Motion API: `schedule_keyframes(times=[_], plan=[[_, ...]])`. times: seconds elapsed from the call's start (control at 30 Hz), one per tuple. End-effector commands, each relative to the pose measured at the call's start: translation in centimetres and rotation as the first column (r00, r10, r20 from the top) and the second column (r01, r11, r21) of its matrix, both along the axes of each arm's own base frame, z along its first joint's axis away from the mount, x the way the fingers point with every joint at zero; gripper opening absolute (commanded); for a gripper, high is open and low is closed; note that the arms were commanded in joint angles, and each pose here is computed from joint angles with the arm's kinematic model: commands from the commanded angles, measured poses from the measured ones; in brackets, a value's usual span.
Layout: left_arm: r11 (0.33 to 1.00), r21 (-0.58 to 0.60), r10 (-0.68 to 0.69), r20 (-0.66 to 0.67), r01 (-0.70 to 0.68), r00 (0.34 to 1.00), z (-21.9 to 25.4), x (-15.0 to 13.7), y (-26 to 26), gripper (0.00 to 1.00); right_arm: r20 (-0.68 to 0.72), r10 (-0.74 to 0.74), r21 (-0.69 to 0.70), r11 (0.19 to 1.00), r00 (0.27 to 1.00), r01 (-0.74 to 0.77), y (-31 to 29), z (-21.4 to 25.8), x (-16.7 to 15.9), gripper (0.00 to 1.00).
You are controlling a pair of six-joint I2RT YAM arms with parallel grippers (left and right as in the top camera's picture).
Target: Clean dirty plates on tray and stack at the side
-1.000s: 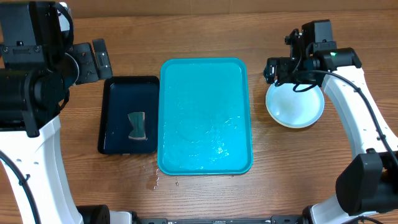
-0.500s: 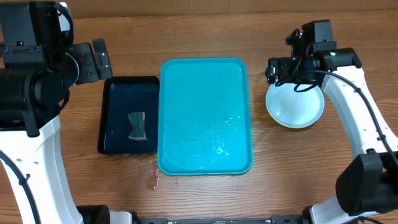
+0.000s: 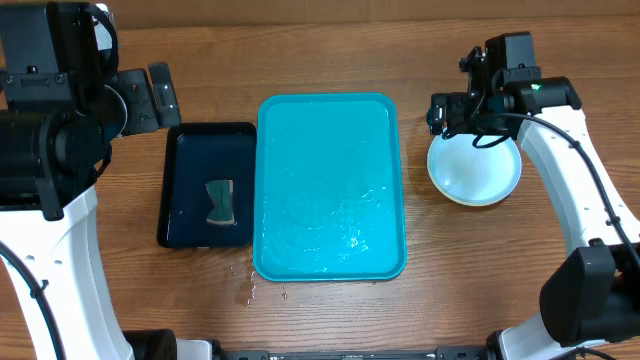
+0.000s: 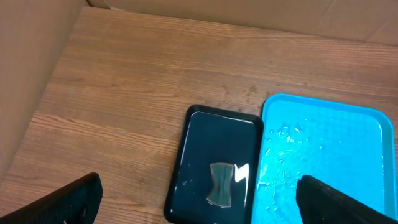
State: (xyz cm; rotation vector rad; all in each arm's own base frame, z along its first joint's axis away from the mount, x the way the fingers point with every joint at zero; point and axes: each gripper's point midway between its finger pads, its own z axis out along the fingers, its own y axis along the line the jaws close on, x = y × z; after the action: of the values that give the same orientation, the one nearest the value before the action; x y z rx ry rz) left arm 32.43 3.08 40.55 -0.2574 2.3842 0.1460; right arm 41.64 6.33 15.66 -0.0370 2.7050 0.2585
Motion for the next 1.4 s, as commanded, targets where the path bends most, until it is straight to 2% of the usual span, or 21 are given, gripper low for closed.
schedule_keyframes(times=[0.0,0.3,0.6,0.8,0.93,1.17,1.37], plan=[[1.0,0.02,-0.014,-0.006,0.014,1.0,-0.1,0.2,0.1,1.0,0.034,0.009,-0.003,1.0,0.999,-0.009,0.4,1.1,0.2,1.0],[1.0,0.02,-0.014,-0.006,0.014,1.0,-0.1,0.2,0.1,1.0,0.147,0.016,0.008,1.0,0.989,-0.018,0.6,5.7,-0.7,1.0],[1.0,0.02,-0.014,-0.006,0.014,1.0,-0.1,0.2,0.1,1.0,0.384,0.009,0.03,0.999,0.923,-0.022,0.2,15.0,-4.3,1.0],[1.0,0.02,-0.014,-0.006,0.014,1.0,-0.1,0.2,0.1,1.0,0.564,-0.002,0.047,0.998,0.825,-0.03,-0.3,22.0,-9.1,1.0],[1.0,0.02,-0.014,-0.006,0.014,1.0,-0.1,0.2,0.1,1.0,0.686,-0.012,0.059,0.998,0.727,-0.039,-0.8,26.5,-13.6,1.0],[1.0,0.02,-0.014,-0.006,0.014,1.0,-0.1,0.2,0.1,1.0,0.809,-0.028,0.071,0.996,0.587,-0.051,-1.5,30.9,-19.8,1.0],[1.0,0.02,-0.014,-0.006,0.014,1.0,-0.1,0.2,0.1,1.0,0.856,-0.036,0.076,0.995,0.516,-0.057,-1.8,32.5,-23.0,1.0]])
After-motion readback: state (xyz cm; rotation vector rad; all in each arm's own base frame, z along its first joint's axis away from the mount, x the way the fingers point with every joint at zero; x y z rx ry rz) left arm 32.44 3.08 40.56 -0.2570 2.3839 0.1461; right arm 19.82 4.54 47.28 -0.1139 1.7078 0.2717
